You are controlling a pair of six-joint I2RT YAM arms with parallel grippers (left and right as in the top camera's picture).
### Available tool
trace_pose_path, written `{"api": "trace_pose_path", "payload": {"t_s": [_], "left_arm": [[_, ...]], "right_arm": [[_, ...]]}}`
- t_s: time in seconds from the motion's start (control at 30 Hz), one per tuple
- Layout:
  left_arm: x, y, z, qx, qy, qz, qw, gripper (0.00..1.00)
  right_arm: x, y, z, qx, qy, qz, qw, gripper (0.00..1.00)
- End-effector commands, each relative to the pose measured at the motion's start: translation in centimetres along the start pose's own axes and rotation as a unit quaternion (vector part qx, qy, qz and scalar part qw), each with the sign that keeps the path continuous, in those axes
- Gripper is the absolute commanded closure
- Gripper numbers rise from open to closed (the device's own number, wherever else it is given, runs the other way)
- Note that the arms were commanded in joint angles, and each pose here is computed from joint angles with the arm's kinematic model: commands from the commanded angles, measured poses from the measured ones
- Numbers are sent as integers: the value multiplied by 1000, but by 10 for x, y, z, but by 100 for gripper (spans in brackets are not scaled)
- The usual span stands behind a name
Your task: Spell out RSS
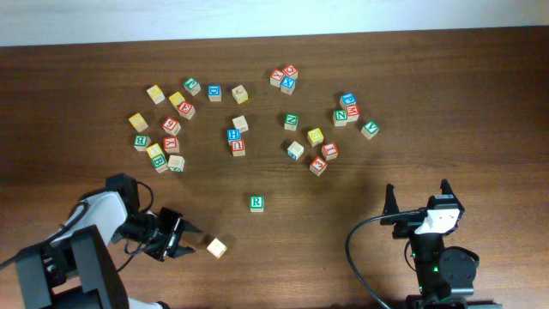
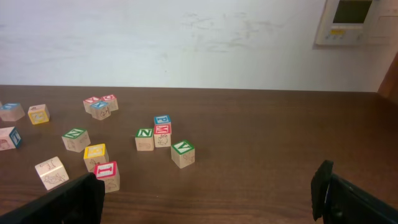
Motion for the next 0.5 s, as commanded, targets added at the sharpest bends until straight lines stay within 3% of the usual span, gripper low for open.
{"api": "trace_pose_path", "payload": {"t_s": [0.0,0.23,0.33,0.47], "left_arm": [[-15,-11,7,60,-32,6,998,61],[-74,-34,-13,168,-92,-10,981,56],[-98,-25,-33,190,-147,-22,971,55],[-112,3,-74,198,-242,19,950,55]], "right_arm": [[0,0,-3,-1,2,-3,1000,2],[0,0,-3,-1,2,-3,1000,2],[0,0,-3,-1,2,-3,1000,2],[0,0,-3,-1,2,-3,1000,2]]}}
Point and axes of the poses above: each gripper's point midway between its finger pads, its own x axis out along the fingers, its own y axis along the line the jaws close on, z = x × y, the point moved 8 cm from there along -x, back along the fingers, and after that the axes turned 11 degrees about -x, right-handed, at the moved point
